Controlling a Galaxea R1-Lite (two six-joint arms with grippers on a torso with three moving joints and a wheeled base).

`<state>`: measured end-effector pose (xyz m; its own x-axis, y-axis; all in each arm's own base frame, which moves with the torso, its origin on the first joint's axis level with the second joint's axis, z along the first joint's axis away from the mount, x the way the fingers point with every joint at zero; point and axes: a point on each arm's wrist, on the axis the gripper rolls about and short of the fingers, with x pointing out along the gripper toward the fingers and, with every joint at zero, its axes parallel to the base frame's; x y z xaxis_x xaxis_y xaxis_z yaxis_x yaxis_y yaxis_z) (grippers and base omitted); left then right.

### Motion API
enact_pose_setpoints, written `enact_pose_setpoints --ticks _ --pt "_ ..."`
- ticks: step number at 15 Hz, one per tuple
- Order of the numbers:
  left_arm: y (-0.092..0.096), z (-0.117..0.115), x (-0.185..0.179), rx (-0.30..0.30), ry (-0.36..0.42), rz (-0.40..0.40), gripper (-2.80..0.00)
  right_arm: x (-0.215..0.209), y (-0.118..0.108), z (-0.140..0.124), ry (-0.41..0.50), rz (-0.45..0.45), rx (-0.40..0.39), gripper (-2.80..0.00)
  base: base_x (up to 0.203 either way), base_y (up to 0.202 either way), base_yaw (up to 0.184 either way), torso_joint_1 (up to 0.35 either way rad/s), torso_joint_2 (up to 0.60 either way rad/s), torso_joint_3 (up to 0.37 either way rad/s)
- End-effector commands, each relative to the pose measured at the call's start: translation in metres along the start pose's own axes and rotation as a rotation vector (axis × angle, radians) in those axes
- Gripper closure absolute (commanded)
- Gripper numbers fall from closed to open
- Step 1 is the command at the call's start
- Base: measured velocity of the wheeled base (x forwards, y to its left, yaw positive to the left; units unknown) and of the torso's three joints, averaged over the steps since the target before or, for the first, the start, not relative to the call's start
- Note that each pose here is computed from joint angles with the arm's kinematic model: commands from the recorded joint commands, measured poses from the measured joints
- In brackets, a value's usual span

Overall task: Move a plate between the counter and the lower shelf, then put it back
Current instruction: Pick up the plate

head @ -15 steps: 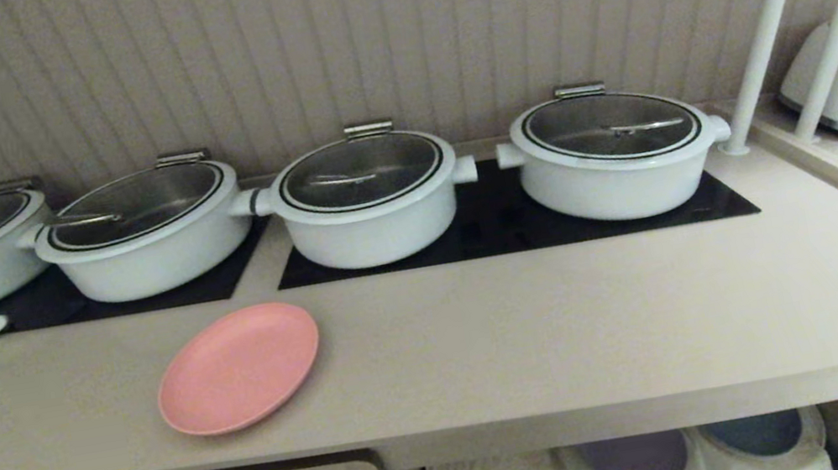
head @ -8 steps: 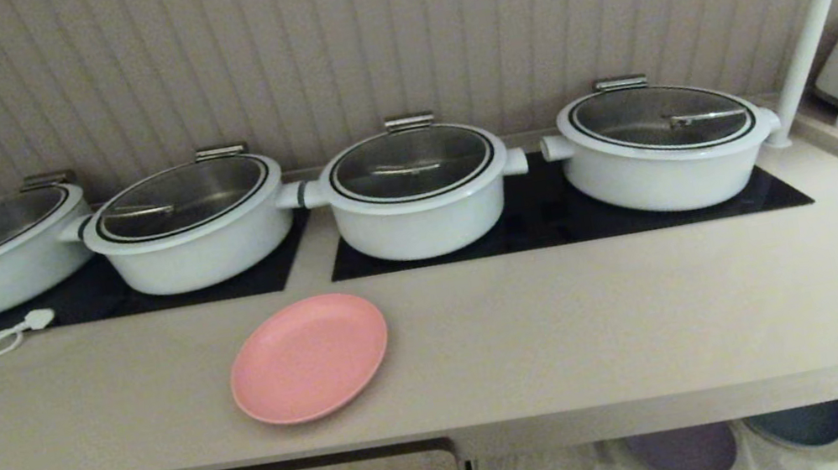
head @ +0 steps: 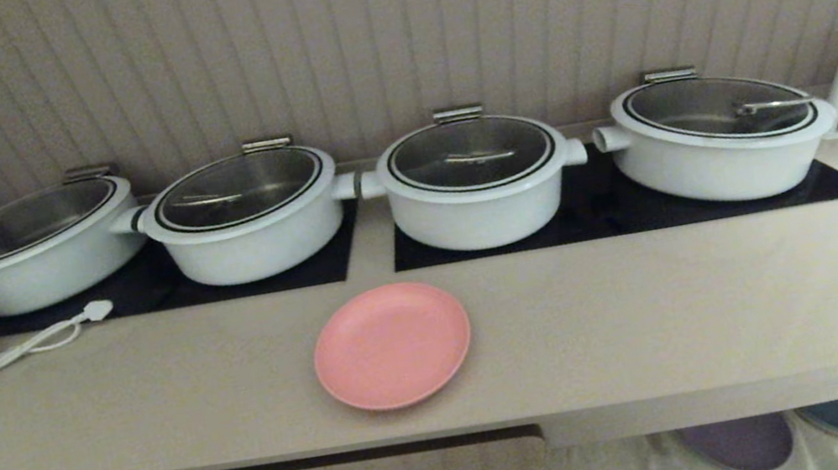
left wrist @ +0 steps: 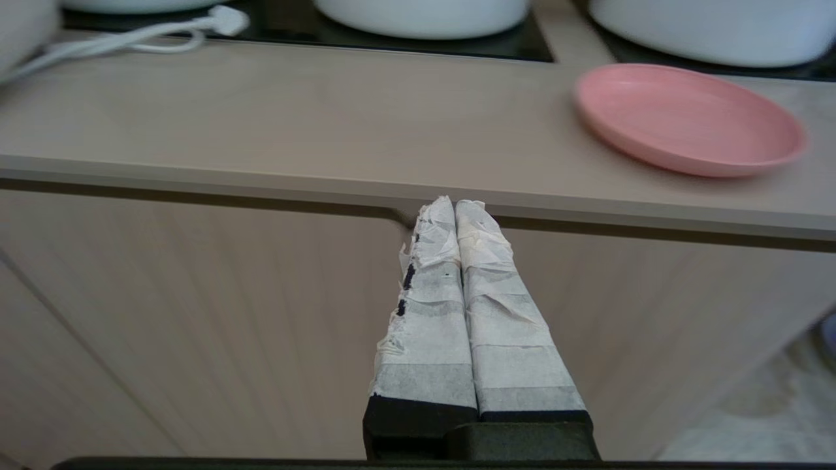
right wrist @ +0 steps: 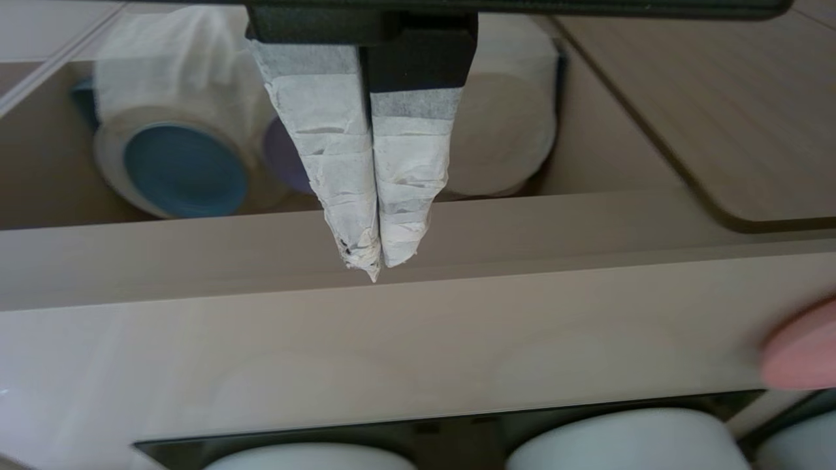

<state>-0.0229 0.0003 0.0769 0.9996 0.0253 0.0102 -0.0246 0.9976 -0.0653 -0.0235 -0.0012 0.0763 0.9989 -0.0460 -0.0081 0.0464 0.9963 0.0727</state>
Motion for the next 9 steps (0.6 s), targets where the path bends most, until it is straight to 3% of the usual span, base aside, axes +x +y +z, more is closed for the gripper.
enact_pose_setpoints --ticks 1,9 --pt "0.0 0.0 0.0001 -0.001 0.001 0.002 0.0 0.0 0.0 0.0 0.0 0.0 0.0 0.0 0.0 0.199 0.0 0.002 0.0 0.002" --pt "0.0 0.0 0.0001 -0.001 0.001 0.002 0.0 0.0 0.0 0.0 0.0 0.0 0.0 0.0 0.0 0.196 0.0 0.0 0.0 0.005"
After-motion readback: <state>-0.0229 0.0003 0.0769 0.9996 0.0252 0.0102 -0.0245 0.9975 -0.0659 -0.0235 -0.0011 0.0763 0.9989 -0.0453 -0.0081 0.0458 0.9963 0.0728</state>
